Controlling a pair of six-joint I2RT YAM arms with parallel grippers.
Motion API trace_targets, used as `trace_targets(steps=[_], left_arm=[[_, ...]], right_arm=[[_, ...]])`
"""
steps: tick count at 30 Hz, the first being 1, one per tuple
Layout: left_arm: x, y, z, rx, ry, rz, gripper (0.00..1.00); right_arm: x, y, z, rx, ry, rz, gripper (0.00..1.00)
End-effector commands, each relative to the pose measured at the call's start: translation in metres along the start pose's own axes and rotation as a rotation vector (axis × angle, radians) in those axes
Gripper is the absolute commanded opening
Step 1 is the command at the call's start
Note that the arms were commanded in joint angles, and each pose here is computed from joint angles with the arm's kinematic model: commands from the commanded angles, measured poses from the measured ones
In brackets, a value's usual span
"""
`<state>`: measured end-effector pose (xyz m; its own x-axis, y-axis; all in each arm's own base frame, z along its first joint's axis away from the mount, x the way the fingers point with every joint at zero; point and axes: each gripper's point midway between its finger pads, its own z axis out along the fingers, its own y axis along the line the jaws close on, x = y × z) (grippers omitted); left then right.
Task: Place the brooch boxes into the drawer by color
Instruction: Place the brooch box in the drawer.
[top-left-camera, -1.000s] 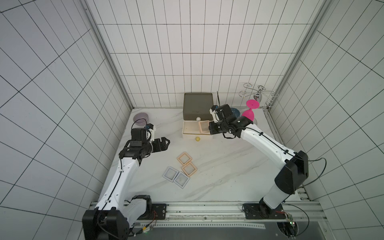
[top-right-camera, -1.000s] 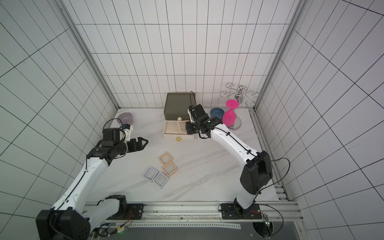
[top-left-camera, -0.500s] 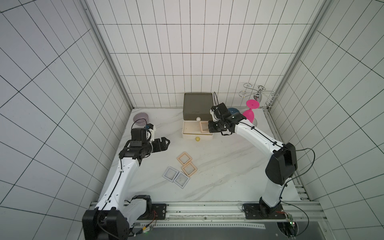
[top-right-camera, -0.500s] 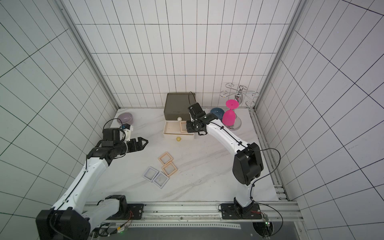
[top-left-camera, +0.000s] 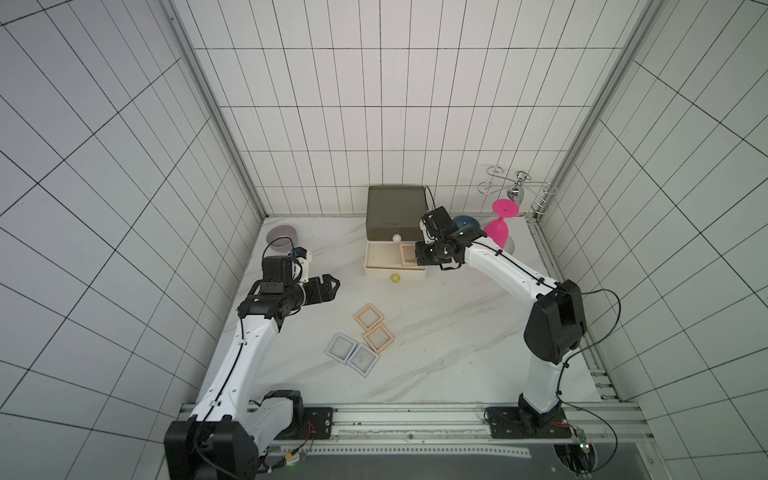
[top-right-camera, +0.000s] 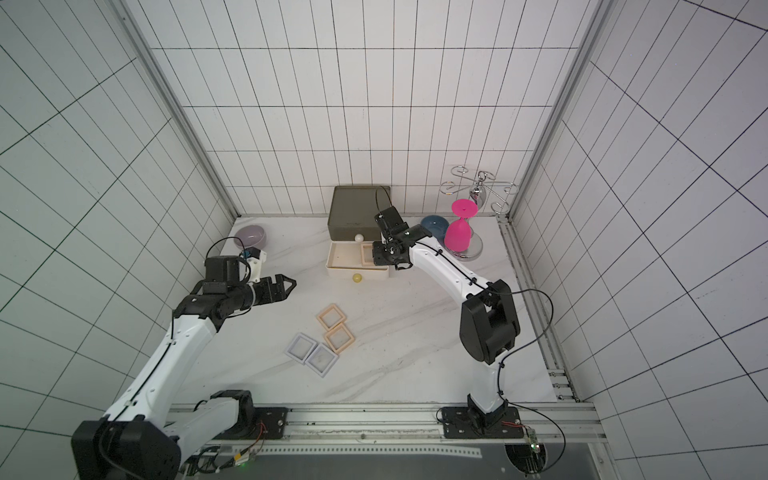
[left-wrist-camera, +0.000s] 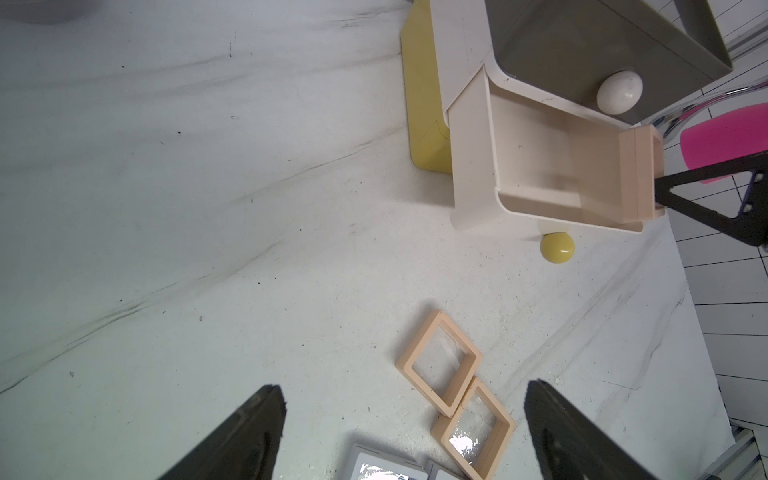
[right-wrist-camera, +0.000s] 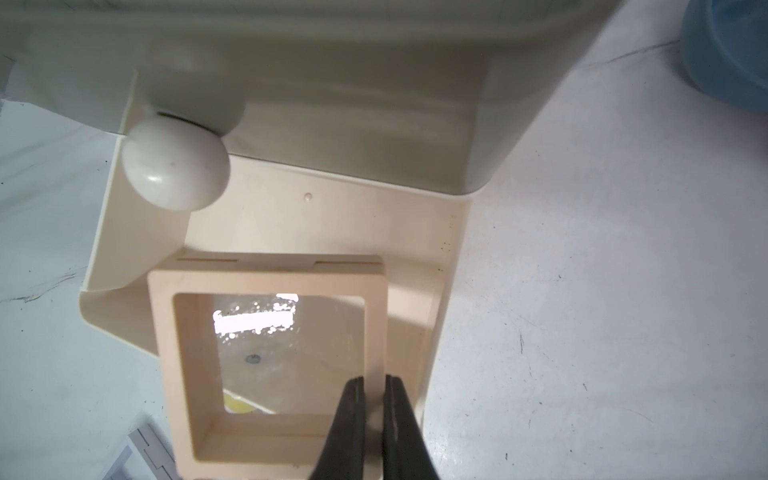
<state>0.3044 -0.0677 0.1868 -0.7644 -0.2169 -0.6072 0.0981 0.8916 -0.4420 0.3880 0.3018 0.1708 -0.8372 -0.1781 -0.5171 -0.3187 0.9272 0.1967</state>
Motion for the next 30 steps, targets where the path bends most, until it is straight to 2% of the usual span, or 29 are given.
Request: trace_targets(steps=[1, 9, 20, 23, 30], left_arm=[[-0.004, -0.001, -0.003, 0.003, -0.028, 0.01, 0.94], [-0.005, -0.001, -0.004, 0.003, -0.03, 0.01, 0.94], [-0.004, -0.002, -0.003, 0.004, -0.027, 0.009, 0.94], [-0.004, -0.001, -0.003, 0.002, -0.026, 0.009, 0.94], [-0.005, -0.001, -0.002, 0.002, -0.026, 0.008, 0.94]], right_arm=[[-0.011, -0.006, 0.002, 0.033, -0.013, 0.024, 0.04], [-0.013, -0.012, 0.008, 0.066, -0.017, 0.043, 0.05], [-0.022, -0.013, -0.002, 0.082, -0.033, 0.044, 0.25], [-0.023, -0.013, -0.005, 0.085, -0.035, 0.04, 0.26], [-0.024, 0.001, -0.041, 0.018, -0.097, 0.015, 0.3]])
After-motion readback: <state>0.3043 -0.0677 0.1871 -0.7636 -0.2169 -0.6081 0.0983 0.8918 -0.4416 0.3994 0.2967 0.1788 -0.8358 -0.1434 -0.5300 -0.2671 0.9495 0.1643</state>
